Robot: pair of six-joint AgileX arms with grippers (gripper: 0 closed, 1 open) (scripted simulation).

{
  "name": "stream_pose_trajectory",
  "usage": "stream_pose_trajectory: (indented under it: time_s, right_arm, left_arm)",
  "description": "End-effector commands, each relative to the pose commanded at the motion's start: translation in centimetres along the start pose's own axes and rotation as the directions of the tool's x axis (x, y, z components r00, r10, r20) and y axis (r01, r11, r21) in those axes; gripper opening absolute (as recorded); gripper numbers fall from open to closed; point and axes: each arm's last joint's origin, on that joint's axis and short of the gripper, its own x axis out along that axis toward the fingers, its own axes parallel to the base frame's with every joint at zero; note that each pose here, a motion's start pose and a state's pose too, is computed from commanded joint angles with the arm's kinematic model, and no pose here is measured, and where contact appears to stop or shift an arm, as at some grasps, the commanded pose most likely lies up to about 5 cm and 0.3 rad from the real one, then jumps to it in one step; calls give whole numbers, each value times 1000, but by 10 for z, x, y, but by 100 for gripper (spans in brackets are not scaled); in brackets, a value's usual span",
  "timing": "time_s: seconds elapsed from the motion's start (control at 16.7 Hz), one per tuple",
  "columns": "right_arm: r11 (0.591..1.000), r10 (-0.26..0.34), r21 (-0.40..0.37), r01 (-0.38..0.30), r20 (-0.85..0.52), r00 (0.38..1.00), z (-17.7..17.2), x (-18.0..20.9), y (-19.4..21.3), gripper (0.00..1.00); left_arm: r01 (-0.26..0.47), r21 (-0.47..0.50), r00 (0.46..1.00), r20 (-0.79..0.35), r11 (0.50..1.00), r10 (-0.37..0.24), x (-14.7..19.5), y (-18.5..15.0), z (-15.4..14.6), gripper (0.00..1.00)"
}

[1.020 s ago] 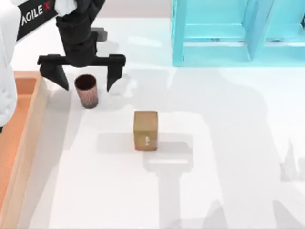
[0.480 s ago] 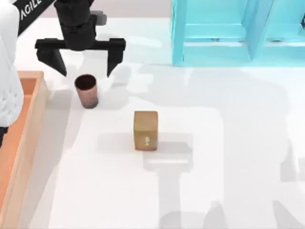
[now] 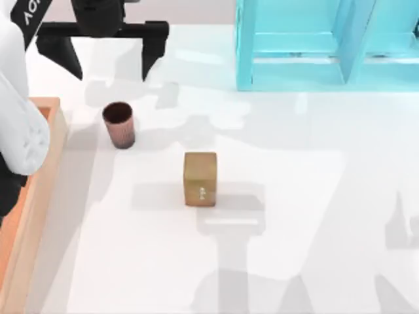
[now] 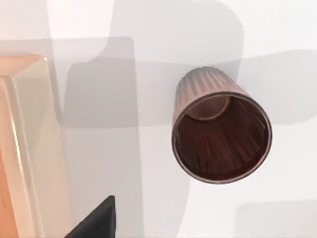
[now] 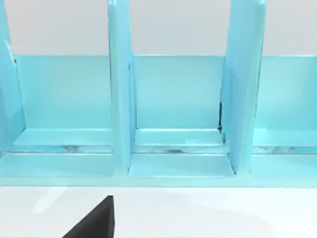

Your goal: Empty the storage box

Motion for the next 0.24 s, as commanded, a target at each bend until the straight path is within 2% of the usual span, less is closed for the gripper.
stream_pose_trajectory:
  time_s: [0.24]
  right_arm:
    - [1000, 0, 0, 0, 0, 1000, 0, 0, 0, 100]
  left_arm:
    - [-2, -5, 1000, -9, 1000, 2, -8, 3, -4, 100]
